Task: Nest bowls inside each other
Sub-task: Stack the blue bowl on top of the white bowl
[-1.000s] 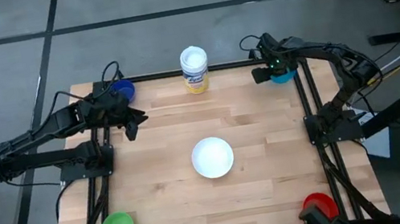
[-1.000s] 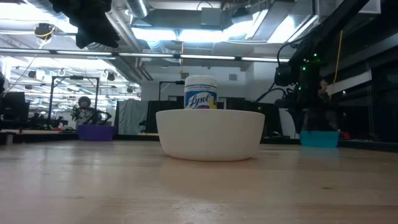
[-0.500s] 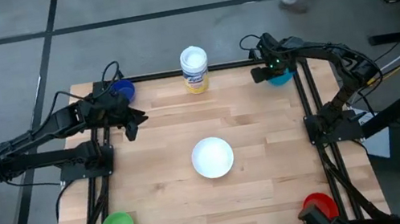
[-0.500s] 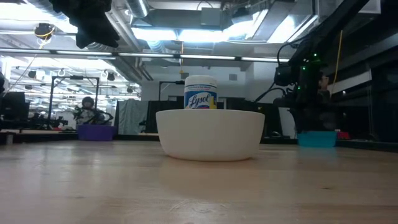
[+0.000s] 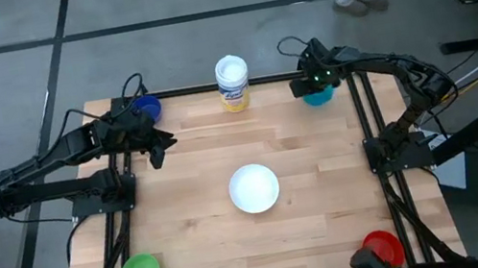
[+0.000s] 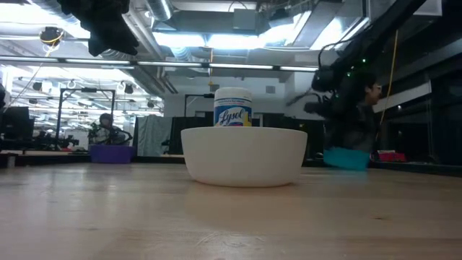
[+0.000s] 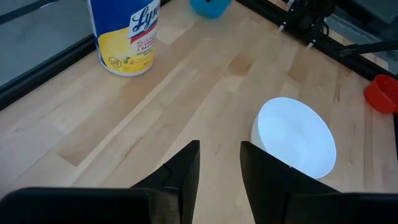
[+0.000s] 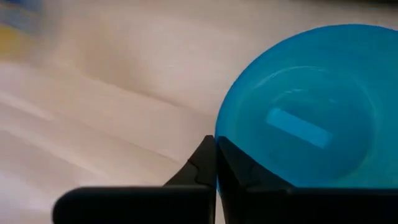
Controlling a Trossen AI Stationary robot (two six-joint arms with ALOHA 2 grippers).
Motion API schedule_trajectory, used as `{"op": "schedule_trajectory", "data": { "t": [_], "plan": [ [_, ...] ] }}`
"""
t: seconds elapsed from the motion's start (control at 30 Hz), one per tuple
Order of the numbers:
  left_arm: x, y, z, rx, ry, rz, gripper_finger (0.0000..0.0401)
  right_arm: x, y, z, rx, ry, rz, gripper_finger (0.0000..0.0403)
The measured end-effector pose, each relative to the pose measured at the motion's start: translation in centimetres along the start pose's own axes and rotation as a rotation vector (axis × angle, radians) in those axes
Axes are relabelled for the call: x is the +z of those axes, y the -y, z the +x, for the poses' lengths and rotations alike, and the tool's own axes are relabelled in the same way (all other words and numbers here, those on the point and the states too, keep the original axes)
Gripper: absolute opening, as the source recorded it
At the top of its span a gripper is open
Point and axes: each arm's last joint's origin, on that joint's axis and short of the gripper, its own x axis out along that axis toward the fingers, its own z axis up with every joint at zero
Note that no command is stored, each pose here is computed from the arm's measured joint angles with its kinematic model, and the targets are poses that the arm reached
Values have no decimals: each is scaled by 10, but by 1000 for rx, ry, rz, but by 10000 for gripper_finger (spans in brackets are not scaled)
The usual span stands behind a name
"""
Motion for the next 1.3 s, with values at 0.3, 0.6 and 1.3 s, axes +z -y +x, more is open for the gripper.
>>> {"op": "schedule_trajectory", "data": {
  "t": [0.3,0.6,1.3],
  "plan": [
    [0,0,0,1,0,0,112,35,-93,-66,392,199,-189,1],
    [0,-1,0,33,12,0,112,-18,-207,-126,682,206,-476,0],
    [0,-1,0,36,13,0,112,-195,-296,-48,697,-402,-637,0]
  ]
}}
